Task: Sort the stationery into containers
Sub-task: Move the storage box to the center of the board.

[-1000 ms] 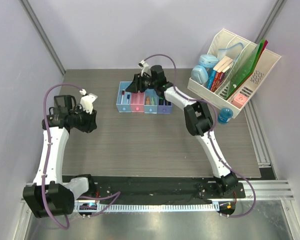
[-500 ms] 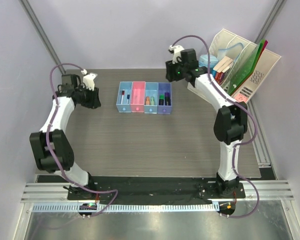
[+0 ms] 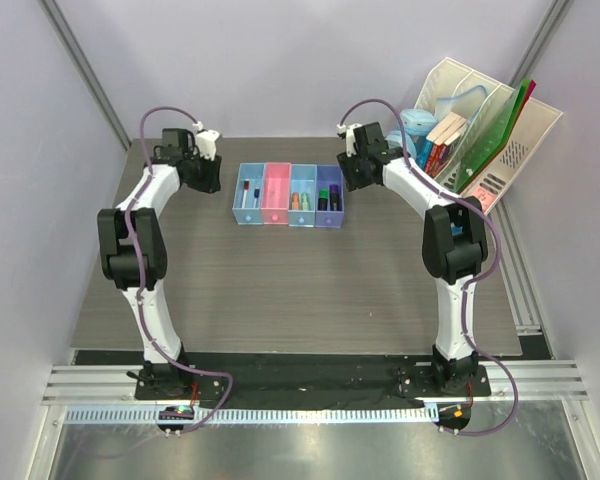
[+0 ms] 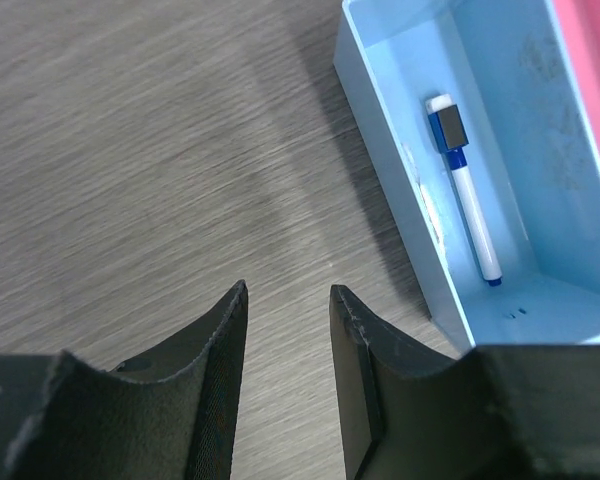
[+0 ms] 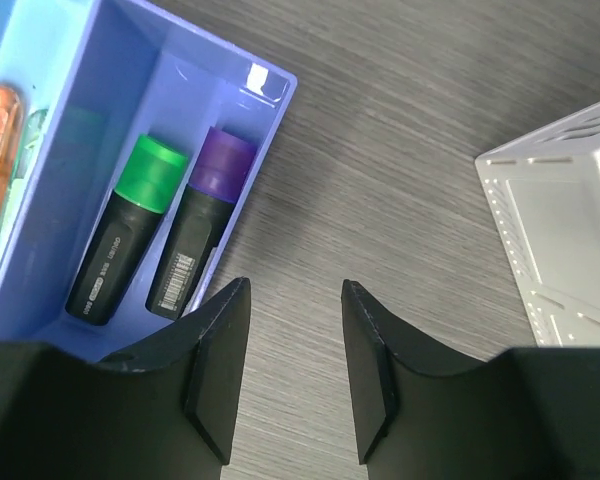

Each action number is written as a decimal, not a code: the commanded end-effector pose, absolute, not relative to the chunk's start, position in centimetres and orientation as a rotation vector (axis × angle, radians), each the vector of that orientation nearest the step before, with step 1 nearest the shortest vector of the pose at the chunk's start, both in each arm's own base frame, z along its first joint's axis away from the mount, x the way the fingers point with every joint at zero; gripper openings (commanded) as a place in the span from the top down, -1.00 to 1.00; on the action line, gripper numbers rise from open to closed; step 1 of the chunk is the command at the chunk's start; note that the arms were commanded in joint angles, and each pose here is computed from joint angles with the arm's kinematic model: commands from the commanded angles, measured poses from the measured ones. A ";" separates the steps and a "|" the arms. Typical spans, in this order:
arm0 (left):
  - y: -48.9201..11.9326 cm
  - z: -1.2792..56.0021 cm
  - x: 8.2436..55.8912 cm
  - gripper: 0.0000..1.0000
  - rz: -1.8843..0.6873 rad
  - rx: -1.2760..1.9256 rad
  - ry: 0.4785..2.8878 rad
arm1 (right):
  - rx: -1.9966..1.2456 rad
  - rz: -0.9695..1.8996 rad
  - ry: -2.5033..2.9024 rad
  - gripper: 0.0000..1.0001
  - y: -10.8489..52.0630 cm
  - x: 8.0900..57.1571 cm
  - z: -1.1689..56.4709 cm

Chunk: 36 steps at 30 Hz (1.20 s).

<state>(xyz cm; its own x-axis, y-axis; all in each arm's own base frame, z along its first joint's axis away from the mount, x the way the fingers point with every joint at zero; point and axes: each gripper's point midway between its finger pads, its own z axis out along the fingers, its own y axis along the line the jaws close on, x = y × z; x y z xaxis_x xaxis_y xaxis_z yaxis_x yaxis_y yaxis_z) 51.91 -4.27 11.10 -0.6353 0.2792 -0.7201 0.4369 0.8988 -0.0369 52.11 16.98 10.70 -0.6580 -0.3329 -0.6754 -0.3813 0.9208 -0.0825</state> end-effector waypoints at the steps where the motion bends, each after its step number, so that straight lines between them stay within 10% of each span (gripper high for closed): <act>1: -5.6 12.3 53.9 0.22 -0.212 0.535 2.239 | -0.476 0.063 2.317 0.06 16.8 52.9 11.5; 36: -11.9 10.0 49.6 0.15 -0.418 0.630 2.288 | -0.446 0.368 2.369 -0.07 21.1 47.5 14.4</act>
